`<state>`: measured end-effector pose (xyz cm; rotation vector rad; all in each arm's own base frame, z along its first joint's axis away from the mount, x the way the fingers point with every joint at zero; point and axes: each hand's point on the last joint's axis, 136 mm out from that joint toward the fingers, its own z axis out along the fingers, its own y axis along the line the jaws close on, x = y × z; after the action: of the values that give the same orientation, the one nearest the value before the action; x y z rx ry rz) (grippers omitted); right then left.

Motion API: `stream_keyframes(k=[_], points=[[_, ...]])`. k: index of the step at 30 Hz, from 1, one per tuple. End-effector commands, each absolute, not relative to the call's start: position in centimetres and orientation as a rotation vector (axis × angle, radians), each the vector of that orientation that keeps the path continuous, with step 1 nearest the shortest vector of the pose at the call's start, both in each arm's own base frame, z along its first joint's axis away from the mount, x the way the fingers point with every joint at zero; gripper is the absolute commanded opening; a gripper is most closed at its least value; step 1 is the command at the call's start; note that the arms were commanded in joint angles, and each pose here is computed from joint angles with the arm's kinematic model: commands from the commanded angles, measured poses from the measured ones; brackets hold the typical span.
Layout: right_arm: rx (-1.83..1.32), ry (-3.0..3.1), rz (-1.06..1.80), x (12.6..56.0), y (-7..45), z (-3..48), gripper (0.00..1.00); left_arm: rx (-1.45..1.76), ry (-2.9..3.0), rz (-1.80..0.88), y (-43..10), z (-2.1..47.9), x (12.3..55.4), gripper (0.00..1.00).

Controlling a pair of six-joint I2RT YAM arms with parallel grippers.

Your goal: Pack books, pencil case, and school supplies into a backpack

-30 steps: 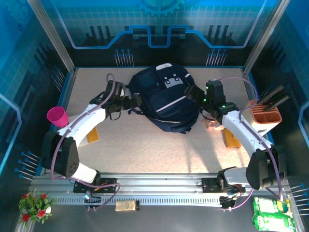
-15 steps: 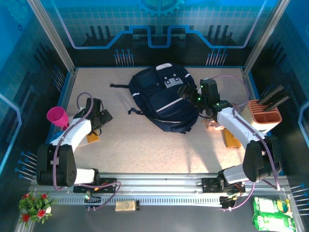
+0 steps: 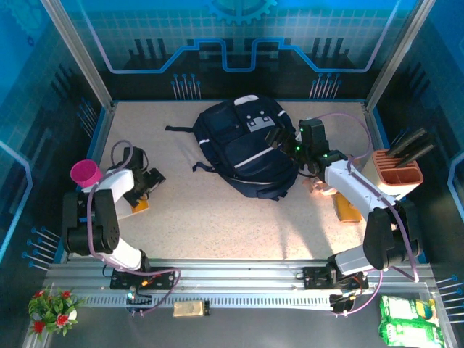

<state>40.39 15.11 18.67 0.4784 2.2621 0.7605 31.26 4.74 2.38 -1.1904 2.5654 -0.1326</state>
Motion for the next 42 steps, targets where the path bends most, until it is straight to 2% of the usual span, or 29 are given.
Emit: stream_keyframes(k=[1, 7, 13, 23, 27, 30, 34, 42], points=[[0.47, 2.25, 0.778, 40.7, 15.5, 19.2, 1.0, -1.186, 2.613, -0.219, 3.8, 1.9, 31.7, 0.99], [0.482, 2.256, 0.768, 40.9, 15.4, 18.9, 1.0, -1.196, 2.676, -0.37, 1.2, 0.9, 31.4, 0.97], [0.489, 2.269, 0.774, 41.2, 15.6, 18.5, 1.0, -1.079, 2.746, -0.504, -4.5, 2.1, 31.2, 0.98], [0.461, 2.307, 0.795, 41.4, 17.0, 17.8, 1.0, -0.997, 2.758, -0.891, -15.0, 4.0, 31.2, 0.99], [0.417, 2.328, 0.802, 41.4, 18.2, 17.7, 1.0, -0.955, 2.725, -1.039, -17.4, 6.1, 32.3, 0.99], [0.343, 2.356, 0.805, 41.1, 20.0, 17.7, 0.99, -0.876, 2.699, -1.004, -16.7, 8.3, 33.2, 0.99], [0.203, 2.407, 0.803, 40.6, 23.3, 17.4, 0.98, -0.833, 2.676, -0.847, -12.6, 10.3, 33.6, 0.99], [-0.152, 2.543, 0.825, 38.3, 32.6, 15.2, 0.94, -0.973, 2.608, -0.625, -3.6, 9.8, 31.4, 0.99]])
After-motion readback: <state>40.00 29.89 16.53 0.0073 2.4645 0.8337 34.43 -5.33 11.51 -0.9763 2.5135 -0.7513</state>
